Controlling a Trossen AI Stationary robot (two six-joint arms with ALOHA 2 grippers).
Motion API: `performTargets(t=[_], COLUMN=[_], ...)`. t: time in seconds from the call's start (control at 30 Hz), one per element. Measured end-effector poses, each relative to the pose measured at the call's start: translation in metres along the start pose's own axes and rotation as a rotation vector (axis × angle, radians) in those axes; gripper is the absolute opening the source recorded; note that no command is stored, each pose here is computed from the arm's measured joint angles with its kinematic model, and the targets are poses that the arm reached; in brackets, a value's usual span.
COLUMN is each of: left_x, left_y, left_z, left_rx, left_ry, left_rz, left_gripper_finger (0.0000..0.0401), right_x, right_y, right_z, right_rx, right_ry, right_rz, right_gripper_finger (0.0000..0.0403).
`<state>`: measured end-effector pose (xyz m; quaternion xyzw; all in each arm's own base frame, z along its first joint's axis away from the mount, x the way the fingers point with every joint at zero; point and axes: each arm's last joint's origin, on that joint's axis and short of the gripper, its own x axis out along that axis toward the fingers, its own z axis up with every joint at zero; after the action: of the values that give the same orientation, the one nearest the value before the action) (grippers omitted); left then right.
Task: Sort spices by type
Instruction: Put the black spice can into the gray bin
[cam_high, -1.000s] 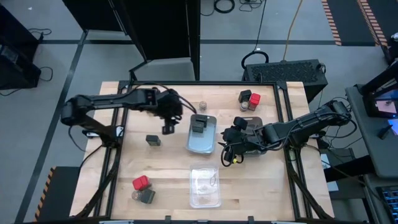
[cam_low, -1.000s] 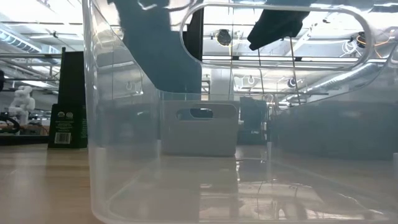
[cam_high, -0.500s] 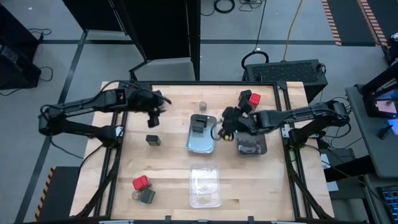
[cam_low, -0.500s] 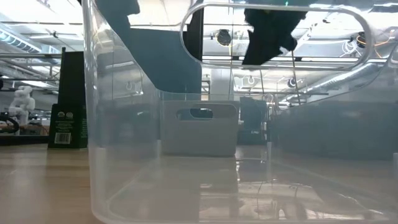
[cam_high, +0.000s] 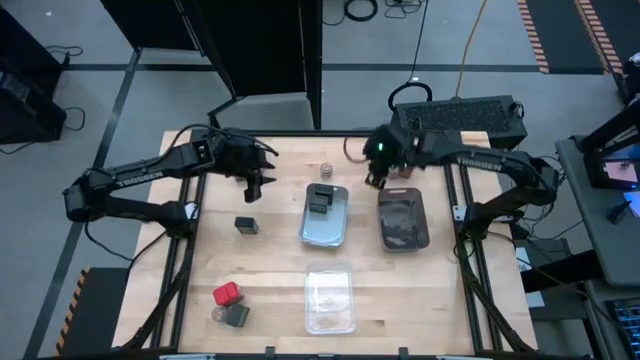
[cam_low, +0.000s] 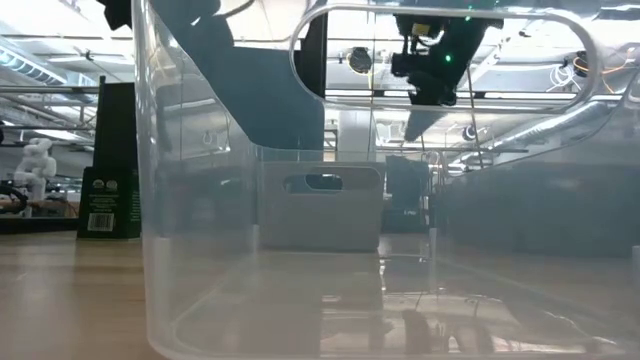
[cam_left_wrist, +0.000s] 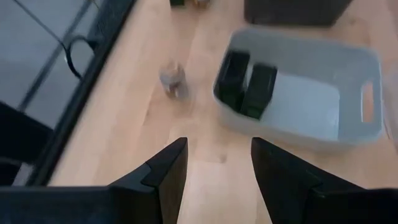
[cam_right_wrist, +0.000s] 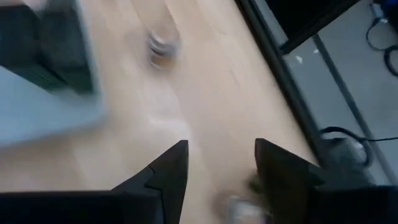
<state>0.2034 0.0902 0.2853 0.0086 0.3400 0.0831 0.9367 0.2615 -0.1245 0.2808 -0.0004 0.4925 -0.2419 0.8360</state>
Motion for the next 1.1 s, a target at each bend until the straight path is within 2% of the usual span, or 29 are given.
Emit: performTargets(t=[0.17,0.37,0.57,0.77,1.1], left_x=[0.000,0.000,0.000,-0.001,-0.001], left_y=[0.002,0.002,0.003,0.003,0.003], left_z=[0.007,0.007,0.007,0.010,0.010], left_rx=[0.011,0.012,0.041,0.051,0.048], left_ry=[-0.071,-0.075,-0.076,-0.109,-0.108], left_rz=[0.014,0.011,0.013,0.022,0.022], left_gripper_finger=[0.0185,0.0185,0.0185,0.0185,0.0185], right_x=[0.016,0.053,0.072,0.080,0.107], right_y=[-0.039,-0.060,-0.075,-0.091,-0.089], right_z=[-0.004,-0.019,-0.023,-0.018,-0.026], right_rx=[-0.251,-0.463,-0.442,-0.402,-0.454], right_ry=[0.081,0.248,0.346,0.415,0.519], right_rz=[-0.058,-0.007,0.030,0.140,0.228], right_gripper_finger=[0.0211,0.0223,0.0223,0.0223,0.0223])
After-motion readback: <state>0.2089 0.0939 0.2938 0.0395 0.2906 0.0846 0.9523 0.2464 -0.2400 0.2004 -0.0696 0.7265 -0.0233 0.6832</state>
